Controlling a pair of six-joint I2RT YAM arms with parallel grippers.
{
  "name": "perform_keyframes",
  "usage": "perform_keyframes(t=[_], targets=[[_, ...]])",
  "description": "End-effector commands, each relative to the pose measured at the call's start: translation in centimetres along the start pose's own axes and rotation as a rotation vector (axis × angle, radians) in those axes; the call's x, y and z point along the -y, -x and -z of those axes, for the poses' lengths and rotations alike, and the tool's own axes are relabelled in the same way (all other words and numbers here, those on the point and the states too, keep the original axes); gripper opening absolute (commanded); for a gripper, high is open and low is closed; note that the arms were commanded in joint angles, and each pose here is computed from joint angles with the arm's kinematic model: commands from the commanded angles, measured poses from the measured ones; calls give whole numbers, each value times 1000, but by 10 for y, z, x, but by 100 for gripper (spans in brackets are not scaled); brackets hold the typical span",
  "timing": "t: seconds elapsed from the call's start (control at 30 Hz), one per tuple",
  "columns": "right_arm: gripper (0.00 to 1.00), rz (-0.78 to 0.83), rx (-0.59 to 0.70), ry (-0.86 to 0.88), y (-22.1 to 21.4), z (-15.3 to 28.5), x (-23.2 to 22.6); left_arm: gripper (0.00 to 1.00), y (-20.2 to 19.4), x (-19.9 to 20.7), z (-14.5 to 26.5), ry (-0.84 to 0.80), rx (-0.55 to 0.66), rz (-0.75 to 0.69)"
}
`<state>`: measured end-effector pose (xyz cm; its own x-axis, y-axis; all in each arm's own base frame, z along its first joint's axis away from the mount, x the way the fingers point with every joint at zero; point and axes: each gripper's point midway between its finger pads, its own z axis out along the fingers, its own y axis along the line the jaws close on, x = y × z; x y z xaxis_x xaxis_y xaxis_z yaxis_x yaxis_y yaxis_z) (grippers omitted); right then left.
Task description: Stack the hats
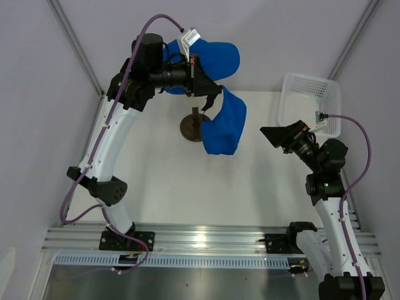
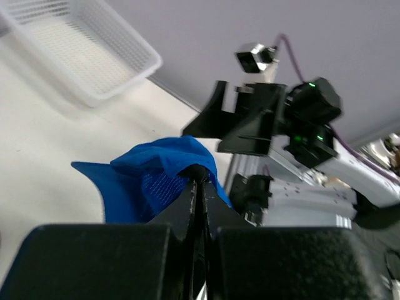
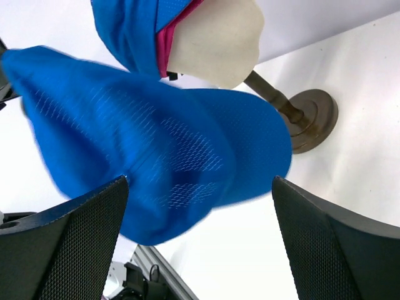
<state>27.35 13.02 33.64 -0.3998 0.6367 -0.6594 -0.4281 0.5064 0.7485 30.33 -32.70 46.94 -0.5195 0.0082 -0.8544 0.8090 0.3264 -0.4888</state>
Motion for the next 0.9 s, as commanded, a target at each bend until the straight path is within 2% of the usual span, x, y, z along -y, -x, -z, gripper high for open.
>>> perform_keyframes(t=[0.0, 0.2, 0.37, 0.6, 0.87], targets=[[99, 31, 57, 49, 9, -6, -1, 1, 6, 59, 28, -267, -11, -132], [100, 123, 2, 220, -20, -19, -4, 1, 8, 79, 44, -423, -29, -171], [99, 200, -31, 235, -41, -35, 6, 1, 20, 95, 62, -490, -14, -166], [99, 280, -14, 431, -43, -37, -37, 1, 28, 106, 75, -498, 5, -158], [100, 341, -111, 587, -78, -19, -91, 1, 34, 94, 71, -438, 29, -118]])
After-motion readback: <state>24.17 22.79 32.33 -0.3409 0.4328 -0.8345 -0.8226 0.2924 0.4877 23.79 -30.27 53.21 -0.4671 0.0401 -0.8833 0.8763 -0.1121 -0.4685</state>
